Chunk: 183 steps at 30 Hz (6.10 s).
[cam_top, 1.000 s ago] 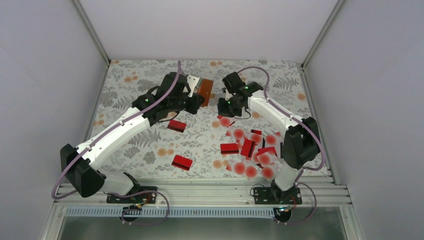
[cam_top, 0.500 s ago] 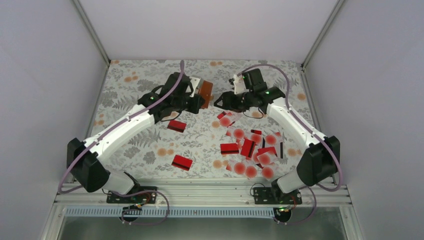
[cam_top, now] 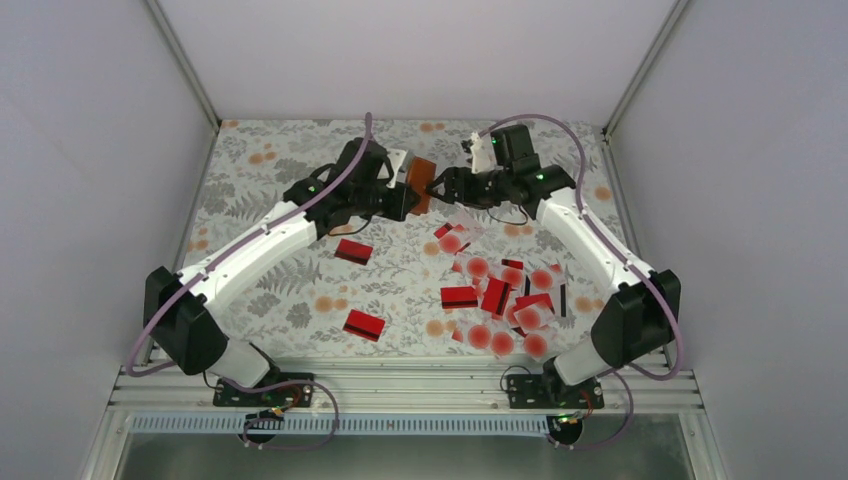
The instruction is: Put the credit cards into the card holder
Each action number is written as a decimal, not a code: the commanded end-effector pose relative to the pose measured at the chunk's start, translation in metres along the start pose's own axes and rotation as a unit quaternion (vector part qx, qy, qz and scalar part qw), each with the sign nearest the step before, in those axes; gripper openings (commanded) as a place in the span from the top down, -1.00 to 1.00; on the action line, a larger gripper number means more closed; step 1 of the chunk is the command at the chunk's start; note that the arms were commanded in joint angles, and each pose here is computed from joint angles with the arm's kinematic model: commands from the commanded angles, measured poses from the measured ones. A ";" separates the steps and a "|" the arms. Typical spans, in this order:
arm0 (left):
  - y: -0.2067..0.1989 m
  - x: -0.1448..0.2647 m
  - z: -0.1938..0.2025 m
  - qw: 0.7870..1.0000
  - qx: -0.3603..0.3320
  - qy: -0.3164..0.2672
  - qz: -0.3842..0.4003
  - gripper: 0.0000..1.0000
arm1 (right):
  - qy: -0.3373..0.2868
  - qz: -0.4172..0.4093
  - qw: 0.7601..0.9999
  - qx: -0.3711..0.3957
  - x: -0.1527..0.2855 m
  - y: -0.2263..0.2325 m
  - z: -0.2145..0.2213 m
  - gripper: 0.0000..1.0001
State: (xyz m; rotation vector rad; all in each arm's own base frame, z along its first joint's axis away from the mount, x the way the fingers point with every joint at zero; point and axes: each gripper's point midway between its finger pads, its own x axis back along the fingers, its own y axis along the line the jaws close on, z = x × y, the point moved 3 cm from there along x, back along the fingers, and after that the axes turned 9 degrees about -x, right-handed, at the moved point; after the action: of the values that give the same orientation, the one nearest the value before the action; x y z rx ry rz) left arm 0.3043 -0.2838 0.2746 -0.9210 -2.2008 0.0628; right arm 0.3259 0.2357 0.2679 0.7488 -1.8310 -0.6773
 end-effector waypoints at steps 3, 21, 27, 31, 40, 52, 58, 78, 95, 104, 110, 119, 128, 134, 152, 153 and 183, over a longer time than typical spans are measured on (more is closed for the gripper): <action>-0.017 0.013 -0.020 0.998 0.013 -0.032 0.045 0.95 | -0.017 0.010 1.000 -0.010 0.004 -0.018 -0.016 -0.21; -0.037 0.023 -0.039 0.993 -0.017 -0.065 0.100 0.95 | 0.093 -0.118 0.989 0.001 0.003 -0.023 0.008 0.31; -0.048 0.031 -0.041 0.988 -0.023 -0.068 0.138 0.95 | 0.091 -0.205 0.974 0.036 0.028 -0.001 0.004 0.30; -0.056 0.045 -0.050 0.981 -0.013 -0.085 0.173 0.95 | 0.098 -0.258 0.959 0.063 0.044 0.018 0.004 0.26; -0.061 0.063 -0.065 0.969 -0.001 -0.101 0.226 0.95 | 0.100 -0.309 0.941 0.094 0.063 0.041 0.004 0.31; -0.059 0.075 -0.065 0.964 -0.006 -0.100 0.248 0.95 | 0.072 -0.325 0.934 0.129 0.092 0.075 -0.006 0.34; -0.059 0.073 -0.063 0.962 -0.012 -0.094 0.256 0.95 | 0.065 -0.322 0.935 0.132 0.098 0.081 -0.007 0.39; -0.055 0.070 -0.064 0.964 -0.009 -0.099 0.246 0.95 | 0.050 -0.322 0.935 0.142 0.114 0.095 -0.007 0.35; -0.047 0.060 -0.062 0.966 -0.003 -0.091 0.244 0.95 | 0.037 -0.318 0.938 0.137 0.122 0.092 -0.008 0.45; -0.045 0.049 -0.060 0.964 0.003 -0.083 0.252 0.95 | 0.049 -0.328 0.934 0.134 0.119 0.089 -0.005 0.72; -0.043 0.041 -0.055 0.963 0.008 -0.077 0.257 0.94 | 0.057 -0.327 0.935 0.122 0.113 0.084 -0.007 0.92; -0.017 0.020 -0.024 0.977 0.020 -0.035 0.208 -0.34 | 0.067 -0.276 0.958 0.043 0.079 0.050 -0.003 0.92; 0.040 0.033 0.015 0.996 0.022 -0.010 0.089 -0.90 | 0.098 -0.209 0.972 -0.053 0.021 -0.001 0.024 0.92; 0.054 0.034 0.042 0.998 0.028 0.011 0.062 -0.85 | 0.136 -0.183 0.971 -0.067 -0.024 -0.018 0.040 0.92; 0.102 0.029 0.099 0.984 0.140 -0.006 0.106 -0.40 | 0.188 -0.228 0.953 -0.064 -0.059 -0.015 0.027 0.92; 0.101 0.029 0.101 0.981 0.147 -0.009 0.128 -0.41 | 0.186 -0.232 0.953 -0.059 -0.057 -0.010 0.024 0.92; 0.105 0.051 0.047 0.917 0.137 -0.159 0.339 -0.26 | 0.160 -0.307 0.938 -0.001 0.022 0.108 -0.027 0.92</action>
State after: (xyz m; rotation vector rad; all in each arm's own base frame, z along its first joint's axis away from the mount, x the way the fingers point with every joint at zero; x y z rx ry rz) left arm 0.3072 -0.1623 0.2178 -1.4517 -1.9362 0.8824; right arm 0.3408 0.2830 0.3335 1.2891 -1.3140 -0.9067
